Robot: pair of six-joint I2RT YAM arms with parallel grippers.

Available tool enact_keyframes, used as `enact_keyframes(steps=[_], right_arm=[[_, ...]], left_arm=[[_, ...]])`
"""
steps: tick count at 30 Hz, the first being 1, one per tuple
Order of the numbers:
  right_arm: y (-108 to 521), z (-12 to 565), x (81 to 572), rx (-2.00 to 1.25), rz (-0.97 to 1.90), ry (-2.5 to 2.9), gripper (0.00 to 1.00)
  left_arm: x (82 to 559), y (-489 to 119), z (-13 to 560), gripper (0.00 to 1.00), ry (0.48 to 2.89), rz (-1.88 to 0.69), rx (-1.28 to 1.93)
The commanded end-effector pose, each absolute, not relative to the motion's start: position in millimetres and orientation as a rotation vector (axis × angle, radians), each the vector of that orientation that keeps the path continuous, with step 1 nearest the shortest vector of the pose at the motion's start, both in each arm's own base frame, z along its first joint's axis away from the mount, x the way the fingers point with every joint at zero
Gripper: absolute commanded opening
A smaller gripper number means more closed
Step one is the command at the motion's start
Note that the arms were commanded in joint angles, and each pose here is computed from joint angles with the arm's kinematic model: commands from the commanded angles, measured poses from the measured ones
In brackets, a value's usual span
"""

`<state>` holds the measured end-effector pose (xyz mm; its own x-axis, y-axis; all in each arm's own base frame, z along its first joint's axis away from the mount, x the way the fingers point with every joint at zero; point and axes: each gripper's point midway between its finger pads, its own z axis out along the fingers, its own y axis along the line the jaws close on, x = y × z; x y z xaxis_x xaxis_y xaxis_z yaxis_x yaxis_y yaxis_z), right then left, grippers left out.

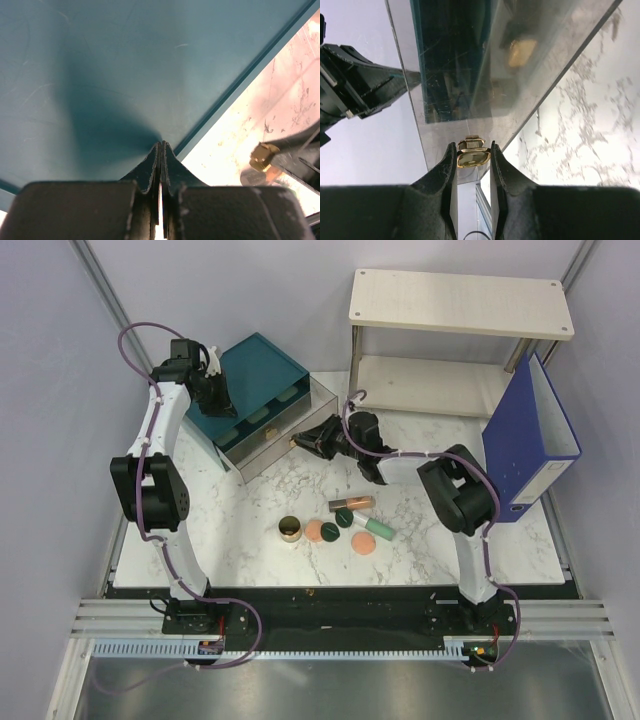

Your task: Organize the makeup

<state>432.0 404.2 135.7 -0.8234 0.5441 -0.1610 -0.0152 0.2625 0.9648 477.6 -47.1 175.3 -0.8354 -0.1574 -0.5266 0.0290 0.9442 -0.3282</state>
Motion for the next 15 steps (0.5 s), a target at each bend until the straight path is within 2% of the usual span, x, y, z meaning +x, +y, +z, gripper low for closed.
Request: enact_keyframes(steps=[1, 7, 8, 9, 11, 12, 15], right_arm=[[395, 139, 406, 0.382, 1.556, 2.106, 0.0], [382, 124, 400, 0.425, 1.475, 2.139, 0.02], [384, 125, 401, 0.413, 1.48, 2.137, 0.06], [385, 123, 400, 0.404, 1.487, 2.149, 0.16], [388, 127, 400, 0.384, 1.5, 2.143, 0.25], [388, 128, 400, 0.372, 1.486, 2.146, 0.37], [382, 131, 398, 0.316, 1.388, 2.181, 0.55]], left_arm=[[450, -33, 126, 0.02, 2.731, -0.334, -0.189], [446, -32, 126, 0.02, 2.735, -0.328, -0.198], [446, -32, 128, 0.02, 2.731, -0.326, -0.197], [446, -30, 129, 0.02, 2.726, -0.317, -0.198], [446, -31, 131, 0.02, 2.722, -0.313, -0.194], [446, -30, 135, 0.02, 2.713, -0.311, -0.192], [449, -29, 142, 0.02, 2.693, -0.303, -0.183]])
